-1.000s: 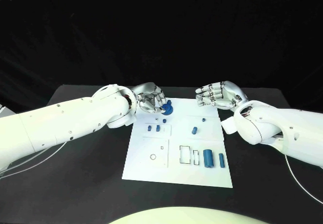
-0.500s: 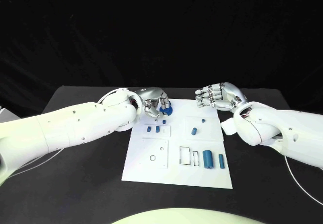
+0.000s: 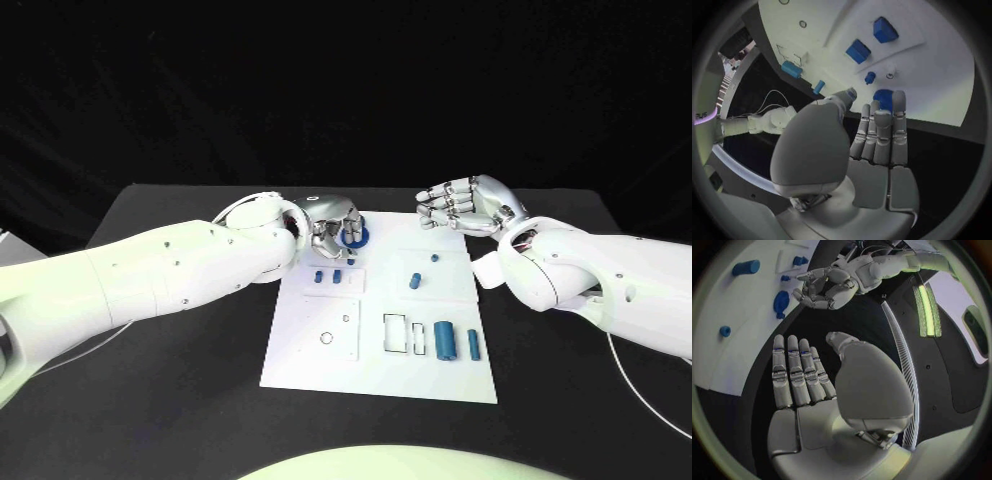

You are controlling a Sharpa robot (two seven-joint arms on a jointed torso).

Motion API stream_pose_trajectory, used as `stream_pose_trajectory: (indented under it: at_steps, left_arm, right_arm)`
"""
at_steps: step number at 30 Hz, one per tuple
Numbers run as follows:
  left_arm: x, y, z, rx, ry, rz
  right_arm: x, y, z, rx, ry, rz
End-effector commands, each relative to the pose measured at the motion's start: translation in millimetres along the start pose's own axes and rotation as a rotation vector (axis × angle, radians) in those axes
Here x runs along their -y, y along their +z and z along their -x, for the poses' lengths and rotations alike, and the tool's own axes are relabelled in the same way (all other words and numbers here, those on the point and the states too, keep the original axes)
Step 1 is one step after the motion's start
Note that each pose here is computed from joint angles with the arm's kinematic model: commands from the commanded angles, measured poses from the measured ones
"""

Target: Assemble the parts on the task board

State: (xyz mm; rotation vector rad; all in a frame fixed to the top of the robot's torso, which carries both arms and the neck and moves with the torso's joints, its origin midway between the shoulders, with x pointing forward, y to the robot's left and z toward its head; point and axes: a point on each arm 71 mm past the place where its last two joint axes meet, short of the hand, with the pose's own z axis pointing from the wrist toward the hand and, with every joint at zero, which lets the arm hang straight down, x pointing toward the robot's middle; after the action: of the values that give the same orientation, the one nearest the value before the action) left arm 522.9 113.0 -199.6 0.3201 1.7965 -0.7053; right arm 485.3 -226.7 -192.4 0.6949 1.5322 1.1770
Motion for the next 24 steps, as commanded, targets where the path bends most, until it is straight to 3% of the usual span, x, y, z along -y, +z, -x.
stream_pose_trajectory:
  at_steps: [1,9,24]
  left_arm:
    - [2.2,1.3,-5.5,-0.044,0.018,-0.008]
    - [1.9,2.4,-13.9,-0.069,0.012,0.0]
    - [0.8,6.2,-21.0,-0.091,0.015,0.015]
  right_arm:
    - [-2,0.2,-0.7,0.004,-0.009,0.026]
    - [-2,0.5,-1.1,0.004,-0.009,0.029]
    - [-3,0.8,-2.5,-0.002,-0.007,0.029]
